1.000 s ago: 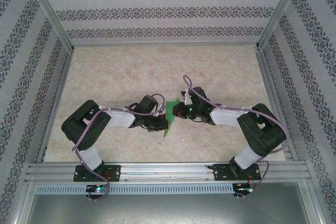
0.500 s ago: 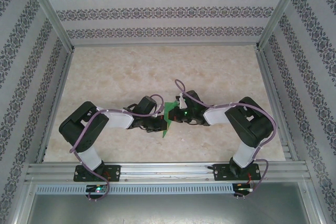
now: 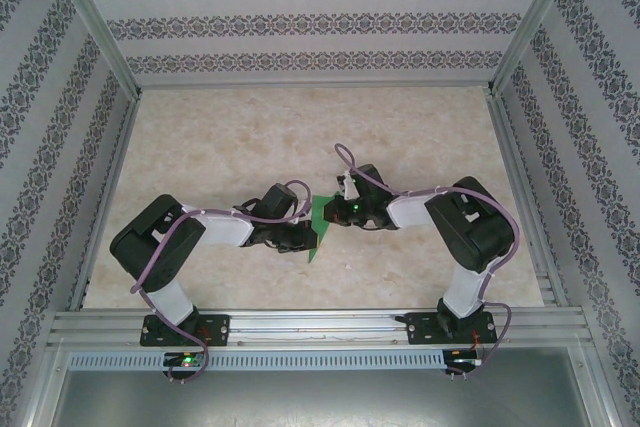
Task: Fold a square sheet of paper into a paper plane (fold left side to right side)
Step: Fold the wing for the fifth time at the center of the table.
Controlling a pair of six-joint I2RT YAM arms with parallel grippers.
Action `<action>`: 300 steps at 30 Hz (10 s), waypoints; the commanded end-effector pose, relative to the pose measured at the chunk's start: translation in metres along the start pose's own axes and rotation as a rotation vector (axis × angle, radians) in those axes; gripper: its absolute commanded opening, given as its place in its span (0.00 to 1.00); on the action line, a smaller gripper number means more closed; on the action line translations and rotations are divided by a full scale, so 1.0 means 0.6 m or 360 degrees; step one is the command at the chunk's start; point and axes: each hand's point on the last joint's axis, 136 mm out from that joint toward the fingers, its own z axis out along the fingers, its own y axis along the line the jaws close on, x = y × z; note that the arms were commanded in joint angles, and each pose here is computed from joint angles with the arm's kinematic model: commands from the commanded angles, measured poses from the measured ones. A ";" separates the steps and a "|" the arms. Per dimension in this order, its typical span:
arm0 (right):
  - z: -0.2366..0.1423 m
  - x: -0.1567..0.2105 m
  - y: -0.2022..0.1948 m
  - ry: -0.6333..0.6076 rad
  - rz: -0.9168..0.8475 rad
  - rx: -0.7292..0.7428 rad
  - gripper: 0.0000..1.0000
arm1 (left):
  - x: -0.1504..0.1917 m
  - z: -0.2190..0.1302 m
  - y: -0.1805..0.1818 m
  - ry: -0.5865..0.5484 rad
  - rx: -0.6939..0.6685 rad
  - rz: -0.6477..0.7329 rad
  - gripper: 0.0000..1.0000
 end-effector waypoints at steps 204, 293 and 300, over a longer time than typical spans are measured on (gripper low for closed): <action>0.031 0.033 -0.039 0.0201 0.0260 0.0242 0.00 | 0.018 -0.051 -0.018 0.0060 0.0060 -0.0044 0.00; 0.005 0.019 -0.039 0.0222 0.0193 0.0352 0.00 | 0.082 -0.082 -0.019 0.0141 0.0166 0.0291 0.02; -0.042 -0.039 0.025 0.0108 -0.0010 0.0378 0.15 | 0.017 -0.135 -0.019 -0.0190 0.0107 0.0325 0.00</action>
